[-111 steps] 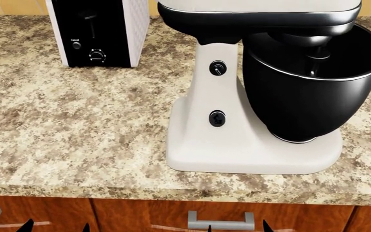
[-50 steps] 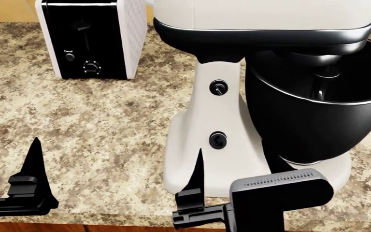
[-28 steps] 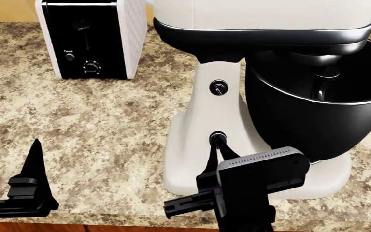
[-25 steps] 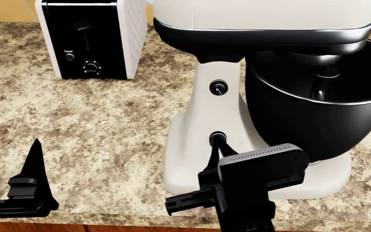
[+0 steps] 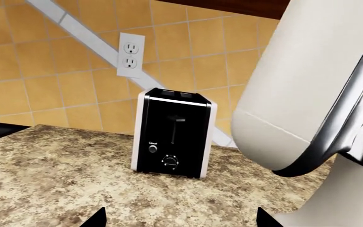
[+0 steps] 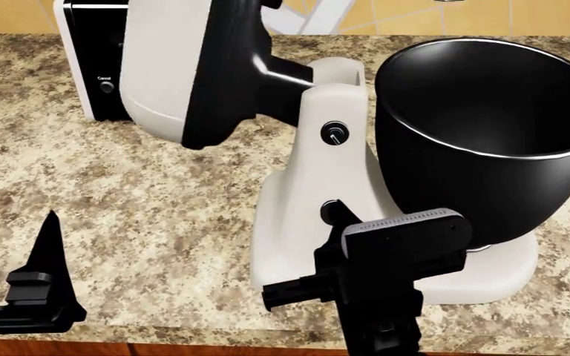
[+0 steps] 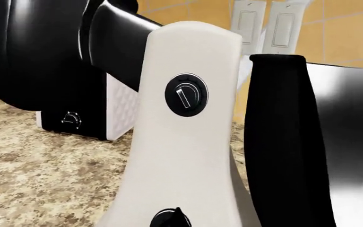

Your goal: Open the stand mixer head.

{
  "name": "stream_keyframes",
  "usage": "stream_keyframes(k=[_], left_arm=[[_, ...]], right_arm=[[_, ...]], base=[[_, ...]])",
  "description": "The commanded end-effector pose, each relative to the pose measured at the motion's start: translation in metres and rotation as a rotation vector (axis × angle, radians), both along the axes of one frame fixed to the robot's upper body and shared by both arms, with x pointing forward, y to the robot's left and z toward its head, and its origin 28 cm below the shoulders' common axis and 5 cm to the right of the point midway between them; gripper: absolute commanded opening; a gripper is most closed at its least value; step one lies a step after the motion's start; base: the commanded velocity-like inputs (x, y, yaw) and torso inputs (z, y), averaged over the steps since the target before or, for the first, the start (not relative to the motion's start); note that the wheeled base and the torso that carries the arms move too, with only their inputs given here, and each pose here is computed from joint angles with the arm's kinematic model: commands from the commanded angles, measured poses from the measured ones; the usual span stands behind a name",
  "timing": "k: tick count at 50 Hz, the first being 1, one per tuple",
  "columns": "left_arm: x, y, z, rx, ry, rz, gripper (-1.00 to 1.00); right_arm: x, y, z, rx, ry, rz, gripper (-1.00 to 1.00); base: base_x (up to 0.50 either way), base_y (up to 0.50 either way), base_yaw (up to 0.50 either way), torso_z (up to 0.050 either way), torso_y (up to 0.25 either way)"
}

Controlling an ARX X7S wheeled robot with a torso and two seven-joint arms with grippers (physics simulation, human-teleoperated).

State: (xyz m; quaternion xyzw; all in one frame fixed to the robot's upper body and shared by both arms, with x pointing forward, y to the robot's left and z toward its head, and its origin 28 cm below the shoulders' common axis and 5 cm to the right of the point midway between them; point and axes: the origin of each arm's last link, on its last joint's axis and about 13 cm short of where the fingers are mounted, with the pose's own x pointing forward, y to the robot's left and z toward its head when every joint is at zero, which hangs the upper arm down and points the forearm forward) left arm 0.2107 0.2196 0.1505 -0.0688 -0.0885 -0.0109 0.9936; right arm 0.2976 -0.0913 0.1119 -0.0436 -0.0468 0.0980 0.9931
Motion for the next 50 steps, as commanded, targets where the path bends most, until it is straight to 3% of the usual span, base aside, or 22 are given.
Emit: stream_keyframes(k=[1,3,4,5,6,7,9,11,12,13,19,33,40,41,50], left_arm=[[-0.002,0.001,0.000,-0.002,-0.002,0.003,1.00],[-0.002,0.000,-0.001,0.003,0.002,0.004,1.00],[-0.001,0.001,-0.001,0.005,0.003,0.007,1.00],[-0.002,0.001,0.000,0.008,0.001,0.008,1.00],[-0.001,0.001,0.000,0.004,0.001,0.010,1.00],[-0.001,0.001,0.000,0.004,0.002,0.009,1.00],[-0.002,-0.001,-0.002,0.011,0.006,0.006,1.00],[-0.002,-0.001,-0.002,0.013,0.009,0.006,1.00],[-0.002,0.000,-0.002,0.018,0.008,0.007,1.00],[-0.002,0.000,-0.002,0.008,0.010,0.005,1.00],[-0.001,0.000,-0.003,0.012,0.009,0.008,1.00],[-0.002,0.000,-0.003,0.010,0.007,0.004,1.00],[-0.001,0.000,-0.006,0.011,0.014,0.003,1.00],[-0.002,0.000,-0.005,0.013,0.010,0.002,1.00],[-0.001,-0.001,-0.005,0.019,0.008,0.002,1.00]], right_arm=[[-0.038,-0.013,0.006,0.029,-0.070,-0.084,-1.00],[-0.063,-0.012,0.013,0.011,-0.084,0.016,-1.00],[-0.073,-0.014,0.020,0.015,-0.133,-0.029,-1.00],[-0.082,-0.013,0.021,-0.009,-0.119,0.029,-1.00],[-0.085,-0.013,0.021,0.015,-0.118,0.012,-1.00],[-0.091,-0.014,0.017,-0.016,-0.134,0.021,-1.00],[-0.099,-0.015,0.015,0.047,-0.114,0.057,-1.00],[-0.098,-0.015,0.018,0.035,-0.144,0.040,-1.00],[-0.097,-0.015,0.016,-0.016,-0.138,0.040,-1.00],[-0.099,-0.016,0.018,0.020,-0.141,0.040,-1.00],[-0.105,-0.021,0.019,-0.013,-0.164,0.025,-1.00],[-0.103,-0.022,0.020,0.023,-0.153,0.030,-1.00],[-0.103,-0.020,0.017,-0.015,-0.161,0.011,-1.00],[-0.101,-0.021,0.017,-0.031,-0.168,0.001,1.00],[-0.100,-0.019,0.014,-0.046,-0.157,0.016,1.00]], base=[[0.00,0.00,0.00,0.000,0.000],[0.00,0.00,0.00,0.000,0.000],[0.00,0.00,0.00,0.000,0.000],[0.00,0.00,0.00,0.000,0.000],[0.00,0.00,0.00,0.000,0.000],[0.00,0.00,0.00,0.000,0.000],[0.00,0.00,0.00,0.000,0.000],[0.00,0.00,0.00,0.000,0.000],[0.00,0.00,0.00,0.000,0.000],[0.00,0.00,0.00,0.000,0.000],[0.00,0.00,0.00,0.000,0.000],[0.00,0.00,0.00,0.000,0.000],[0.00,0.00,0.00,0.000,0.000],[0.00,0.00,0.00,0.000,0.000],[0.00,0.00,0.00,0.000,0.000]])
